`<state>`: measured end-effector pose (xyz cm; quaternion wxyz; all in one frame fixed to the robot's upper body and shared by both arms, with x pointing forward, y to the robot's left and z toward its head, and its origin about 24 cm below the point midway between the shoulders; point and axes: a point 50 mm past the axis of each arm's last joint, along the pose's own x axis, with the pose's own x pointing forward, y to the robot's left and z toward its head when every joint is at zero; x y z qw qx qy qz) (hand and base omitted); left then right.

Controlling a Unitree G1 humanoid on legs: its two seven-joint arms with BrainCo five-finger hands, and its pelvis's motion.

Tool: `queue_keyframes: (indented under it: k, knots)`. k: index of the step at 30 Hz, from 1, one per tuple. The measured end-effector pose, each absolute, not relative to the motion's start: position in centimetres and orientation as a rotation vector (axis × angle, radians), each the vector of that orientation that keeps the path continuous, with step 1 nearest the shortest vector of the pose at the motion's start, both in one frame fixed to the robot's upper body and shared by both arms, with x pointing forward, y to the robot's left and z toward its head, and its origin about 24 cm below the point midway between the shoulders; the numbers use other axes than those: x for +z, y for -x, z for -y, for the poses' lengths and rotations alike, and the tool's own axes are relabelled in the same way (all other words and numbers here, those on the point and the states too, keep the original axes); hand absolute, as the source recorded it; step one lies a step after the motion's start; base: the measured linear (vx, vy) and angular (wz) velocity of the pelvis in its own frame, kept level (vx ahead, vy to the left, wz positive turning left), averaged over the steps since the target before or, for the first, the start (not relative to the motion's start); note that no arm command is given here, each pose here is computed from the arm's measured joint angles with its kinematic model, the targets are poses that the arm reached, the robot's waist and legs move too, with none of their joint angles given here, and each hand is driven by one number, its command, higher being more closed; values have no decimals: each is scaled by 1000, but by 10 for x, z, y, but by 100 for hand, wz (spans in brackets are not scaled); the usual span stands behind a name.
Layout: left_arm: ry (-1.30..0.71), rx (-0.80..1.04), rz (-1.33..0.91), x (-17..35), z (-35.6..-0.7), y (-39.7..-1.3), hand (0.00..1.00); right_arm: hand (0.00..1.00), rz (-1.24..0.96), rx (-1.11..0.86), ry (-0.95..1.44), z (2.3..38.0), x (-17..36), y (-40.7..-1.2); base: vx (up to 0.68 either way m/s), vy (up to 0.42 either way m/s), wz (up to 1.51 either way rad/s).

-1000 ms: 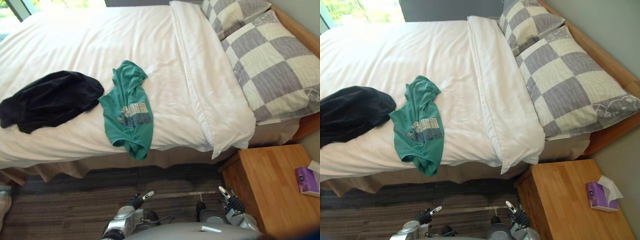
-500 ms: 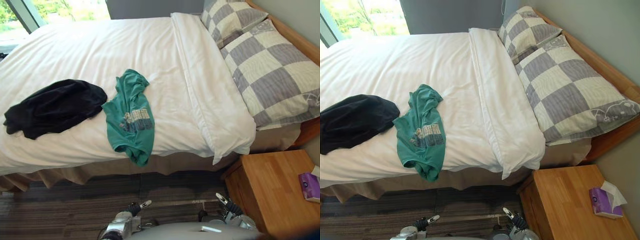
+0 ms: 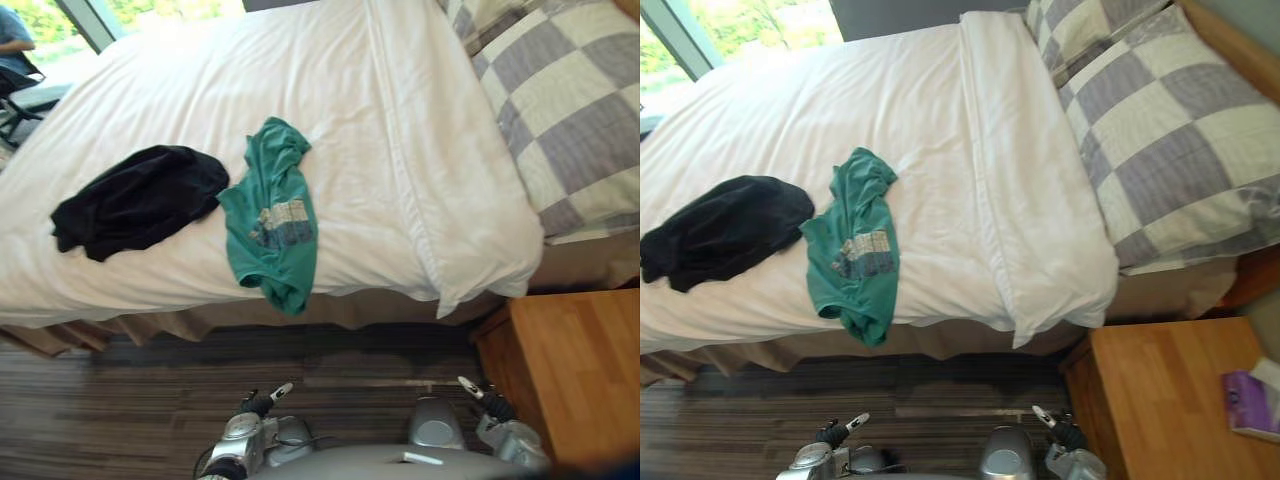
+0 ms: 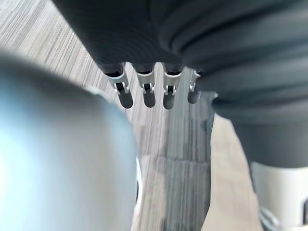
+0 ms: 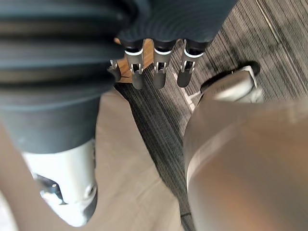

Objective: Tidy the bed and pick cloth on bed and put in laundry

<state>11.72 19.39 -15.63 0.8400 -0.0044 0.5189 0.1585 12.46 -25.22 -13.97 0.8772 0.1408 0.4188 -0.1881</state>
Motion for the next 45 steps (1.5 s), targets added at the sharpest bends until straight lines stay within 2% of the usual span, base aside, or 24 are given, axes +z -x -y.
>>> queue_keyframes:
  k: [3, 8, 11, 15, 18, 21, 25, 28, 31, 37, 39, 42, 45]
  knots:
    - [54, 397, -1105, -157, -187, -116, 0, 0, -864, -374, -238, 260, -135, -131, 30, 497, -23]
    - [-21, 308, -1127, -150, -210, -123, 0, 0, -867, -240, -278, 218, -141, -147, -54, 595, -59]
    - [-162, 177, -1172, -151, -220, -121, 0, 0, -845, -124, -297, 198, -139, -159, -3, 378, 3]
    - [-299, -55, -1095, -148, -194, -140, 0, 0, -837, -123, -342, 197, -140, -154, 2, 188, 100]
    - [-289, -61, -1067, -149, -186, -140, 0, 0, -824, -52, -365, 179, -140, -158, 27, 60, 11]
    - [-304, 13, -1012, -146, -185, -144, 0, 0, -816, -28, -401, 168, -139, -161, -40, -18, -25]
    - [-236, 91, -925, -141, -181, -153, 0, 0, -854, -111, -345, 183, -142, -156, -62, 21, -18]
    - [-210, 118, -934, -143, -186, -147, 0, 0, -855, -198, -336, 197, -143, -150, -50, 150, -31]
    - [-103, 153, -952, -146, -188, -140, 0, 0, -861, -271, -326, 211, -144, -142, -52, 123, -2]
    - [-18, 114, -955, -150, -174, -132, 0, 0, -908, -336, -240, 241, -145, -120, 22, 360, 22]
    - [-36, 101, -954, -151, -166, -131, 0, 0, -911, -310, -214, 241, -144, -121, 78, 630, 11]
    - [-78, 137, -902, -139, -186, -155, 0, 0, -949, -277, -238, 220, -151, -119, 42, 584, 28]
    - [-252, 43, -928, -135, -199, -159, 0, 0, -960, -173, -220, 208, -152, -122, 157, 387, -6]
